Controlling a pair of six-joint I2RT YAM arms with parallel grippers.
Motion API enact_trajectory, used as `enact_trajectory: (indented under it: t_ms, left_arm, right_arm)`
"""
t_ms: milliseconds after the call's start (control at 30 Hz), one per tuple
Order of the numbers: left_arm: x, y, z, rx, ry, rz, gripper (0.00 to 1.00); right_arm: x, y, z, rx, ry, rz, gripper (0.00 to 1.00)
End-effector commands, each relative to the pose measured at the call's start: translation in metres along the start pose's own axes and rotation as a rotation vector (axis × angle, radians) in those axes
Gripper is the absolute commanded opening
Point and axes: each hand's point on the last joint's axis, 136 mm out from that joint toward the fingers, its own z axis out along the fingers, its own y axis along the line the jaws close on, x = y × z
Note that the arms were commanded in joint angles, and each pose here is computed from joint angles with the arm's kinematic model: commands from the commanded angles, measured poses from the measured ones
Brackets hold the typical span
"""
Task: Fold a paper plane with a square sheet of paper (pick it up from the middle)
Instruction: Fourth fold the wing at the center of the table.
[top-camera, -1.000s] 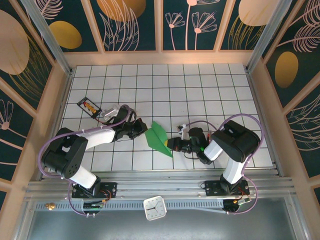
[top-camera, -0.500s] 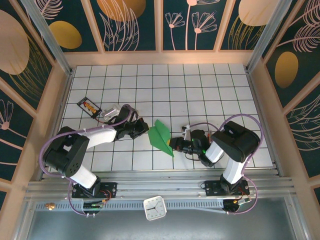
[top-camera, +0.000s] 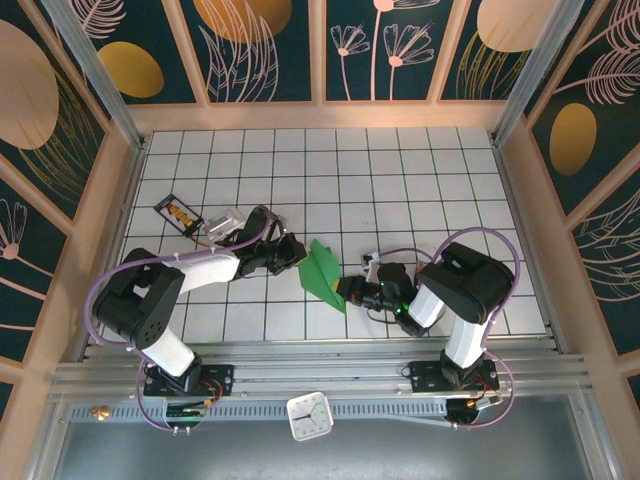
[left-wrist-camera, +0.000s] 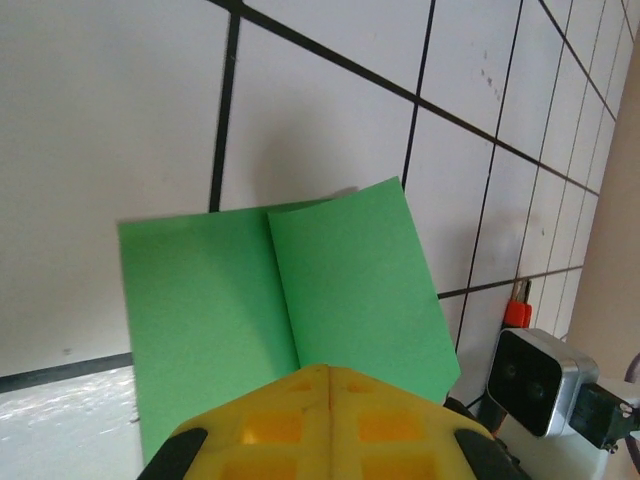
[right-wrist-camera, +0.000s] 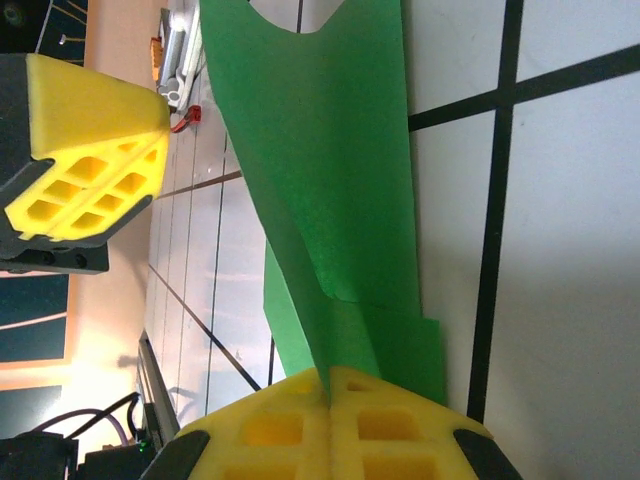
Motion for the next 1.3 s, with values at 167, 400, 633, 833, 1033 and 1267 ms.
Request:
enact_trajectory:
  t_ms: [167,400,633,833,1033,1267]
  left_arm:
    - [0.004,-0.022,0.015,0.055,0.043,-0.007,0.0]
    - [0.008,-0.03,0.019,0.067,0.057,0.006,0.0]
    - [0.01,-0.023,0.019,0.037,0.056,0.016,0.0]
    - [0.013,-0.016,0.02,0.017,0.062,0.02,0.0]
    - [0.013,-0.01,0.019,-0.009,0.06,0.034,0.0]
    - [0.014,-0.004,0.019,-0.032,0.056,0.047,0.0]
  right_arm:
    - [0.002,-0.011,-0.001,0.04,-0.024,0.016,0.0]
    - [0.003,-0.013,0.001,0.049,-0.014,0.019,0.0]
    - [0.003,-0.013,0.006,0.057,0.008,0.009,0.0]
    - [0.005,-0.014,0.01,0.077,0.031,-0.003,0.0]
    - [0.004,-0.015,0.013,0.109,0.052,-0.017,0.0]
    - [0.005,-0.014,0.017,0.132,0.081,-0.026,0.0]
